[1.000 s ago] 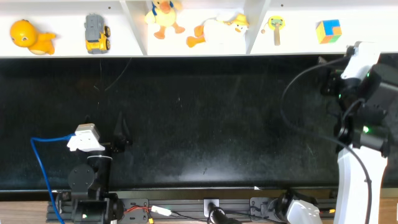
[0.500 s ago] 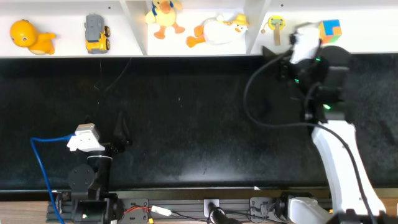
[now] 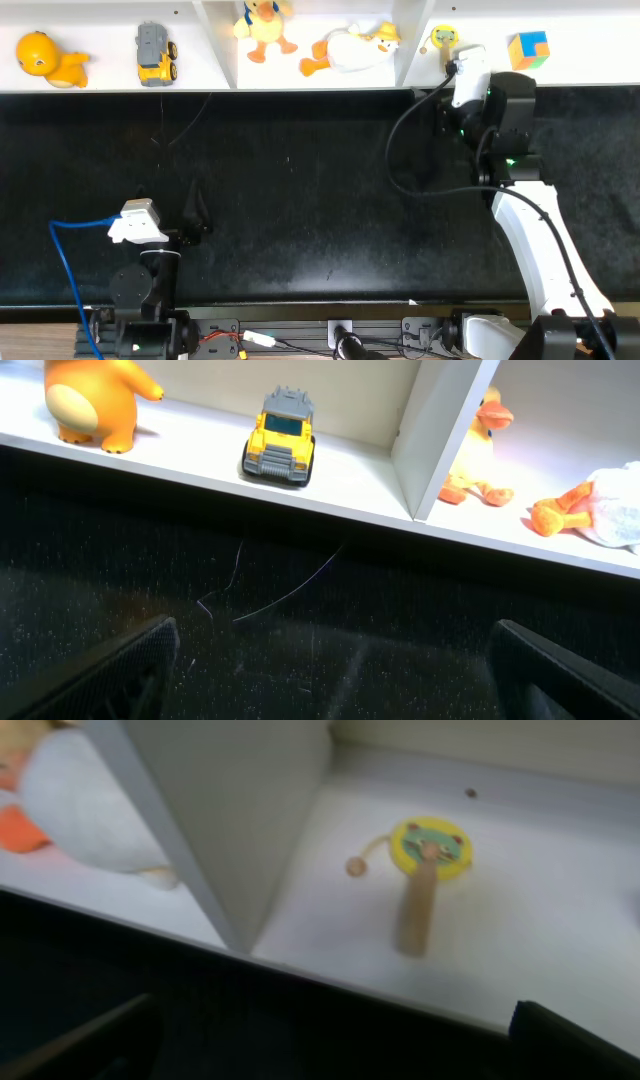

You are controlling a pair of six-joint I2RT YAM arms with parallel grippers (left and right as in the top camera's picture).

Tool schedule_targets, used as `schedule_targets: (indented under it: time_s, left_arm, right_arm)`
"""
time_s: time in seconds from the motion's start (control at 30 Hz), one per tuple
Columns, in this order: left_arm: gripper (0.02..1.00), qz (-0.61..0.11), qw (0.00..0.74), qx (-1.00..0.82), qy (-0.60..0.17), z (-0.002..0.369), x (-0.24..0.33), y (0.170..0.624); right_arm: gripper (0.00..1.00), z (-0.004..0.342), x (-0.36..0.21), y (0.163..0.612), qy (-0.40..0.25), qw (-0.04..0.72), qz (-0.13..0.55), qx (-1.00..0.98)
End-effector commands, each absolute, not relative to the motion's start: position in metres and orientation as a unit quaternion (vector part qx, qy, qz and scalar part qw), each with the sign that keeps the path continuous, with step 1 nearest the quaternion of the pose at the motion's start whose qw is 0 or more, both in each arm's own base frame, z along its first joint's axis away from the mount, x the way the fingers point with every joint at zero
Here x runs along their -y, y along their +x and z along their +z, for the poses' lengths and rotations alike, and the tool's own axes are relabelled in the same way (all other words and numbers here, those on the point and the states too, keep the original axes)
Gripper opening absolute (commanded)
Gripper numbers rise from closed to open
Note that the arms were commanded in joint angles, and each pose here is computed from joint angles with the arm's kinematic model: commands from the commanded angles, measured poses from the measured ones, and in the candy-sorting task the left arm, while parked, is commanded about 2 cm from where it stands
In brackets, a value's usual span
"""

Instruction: Store Toys

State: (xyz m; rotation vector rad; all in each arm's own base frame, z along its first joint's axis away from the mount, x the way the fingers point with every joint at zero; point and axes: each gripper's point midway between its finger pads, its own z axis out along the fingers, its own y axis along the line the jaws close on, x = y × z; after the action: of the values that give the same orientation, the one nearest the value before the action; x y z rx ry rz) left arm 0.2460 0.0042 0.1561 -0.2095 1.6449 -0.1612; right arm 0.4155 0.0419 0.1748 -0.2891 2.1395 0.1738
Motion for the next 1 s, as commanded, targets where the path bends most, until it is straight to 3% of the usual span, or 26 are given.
schedule_targets:
  time_s: [0.03,0.53,1.0]
  left_arm:
    - [0.998,-0.074,0.675,-0.728,-0.096,0.156,-0.005,0.246]
    - [0.998,-0.074,0.675,-0.728,-0.096,0.156,-0.005,0.246]
    - [0.998,-0.074,0.675,-0.728,-0.096,0.156,-0.005,0.246]
  right_arm:
    - [0.996,0.169,-0.015,0.415,-0.099,0.458,-0.003,-0.883]
    - [0.996,0.193,-0.014,0.414,-0.099,0.492,-0.008,-0.865]
    - [0.993,0.194,-0.004,0.331,-0.085,0.615,-0.032,-0.784]
